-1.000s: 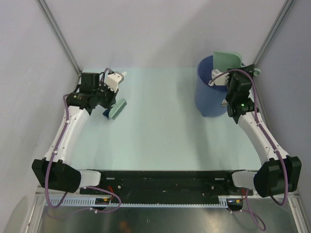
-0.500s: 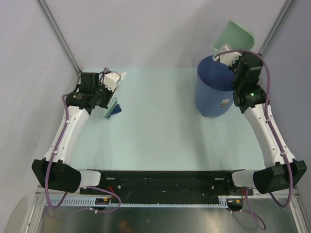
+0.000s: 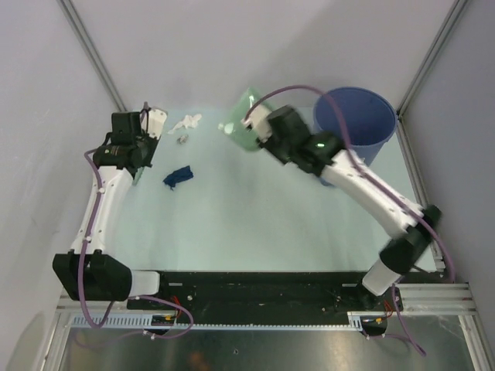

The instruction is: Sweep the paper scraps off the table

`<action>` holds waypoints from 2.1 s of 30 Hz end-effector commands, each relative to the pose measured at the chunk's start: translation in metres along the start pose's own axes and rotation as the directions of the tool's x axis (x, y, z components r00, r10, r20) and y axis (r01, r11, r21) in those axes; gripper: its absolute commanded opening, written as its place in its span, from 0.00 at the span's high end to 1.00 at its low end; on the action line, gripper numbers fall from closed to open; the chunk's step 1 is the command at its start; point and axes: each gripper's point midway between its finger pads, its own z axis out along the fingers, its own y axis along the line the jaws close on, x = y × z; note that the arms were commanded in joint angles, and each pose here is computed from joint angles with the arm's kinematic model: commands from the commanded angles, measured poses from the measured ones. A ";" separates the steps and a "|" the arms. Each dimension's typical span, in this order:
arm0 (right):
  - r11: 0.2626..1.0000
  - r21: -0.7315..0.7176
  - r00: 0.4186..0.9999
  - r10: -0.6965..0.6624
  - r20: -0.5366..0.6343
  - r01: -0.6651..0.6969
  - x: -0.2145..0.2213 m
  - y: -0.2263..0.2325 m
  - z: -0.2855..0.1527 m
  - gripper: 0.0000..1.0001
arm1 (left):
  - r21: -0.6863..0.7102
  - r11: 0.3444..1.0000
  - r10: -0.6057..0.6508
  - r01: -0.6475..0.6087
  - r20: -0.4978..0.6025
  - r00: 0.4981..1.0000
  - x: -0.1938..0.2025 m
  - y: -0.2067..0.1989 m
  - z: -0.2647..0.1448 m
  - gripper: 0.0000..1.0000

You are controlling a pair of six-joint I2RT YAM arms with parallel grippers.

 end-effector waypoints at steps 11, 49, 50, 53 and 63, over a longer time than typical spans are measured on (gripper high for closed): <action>0.868 -0.443 0.750 -0.137 -0.648 -0.224 0.134 0.207 0.049 1.00 | 0.110 0.993 -0.025 0.036 -0.102 0.994 0.020 -0.027 0.074 1.00; 0.852 -0.455 0.596 -0.230 -0.770 -0.260 0.194 0.222 0.112 1.00 | 0.383 0.923 -0.058 0.029 0.063 0.996 -0.101 -0.106 0.076 1.00; 0.851 -0.456 0.605 -0.223 -0.764 -0.261 0.190 0.222 0.115 1.00 | 0.382 0.924 -0.038 0.020 0.039 0.999 -0.098 -0.114 0.089 1.00; 0.851 -0.452 0.598 -0.222 -0.770 -0.266 0.190 0.225 0.120 1.00 | 0.367 0.930 0.000 -0.006 0.014 1.000 -0.098 -0.124 0.107 1.00; 0.860 -0.424 0.647 -0.155 -0.747 -0.284 0.181 0.224 0.142 1.00 | 0.769 0.638 -0.038 0.039 -0.020 0.999 -0.066 -0.219 0.051 1.00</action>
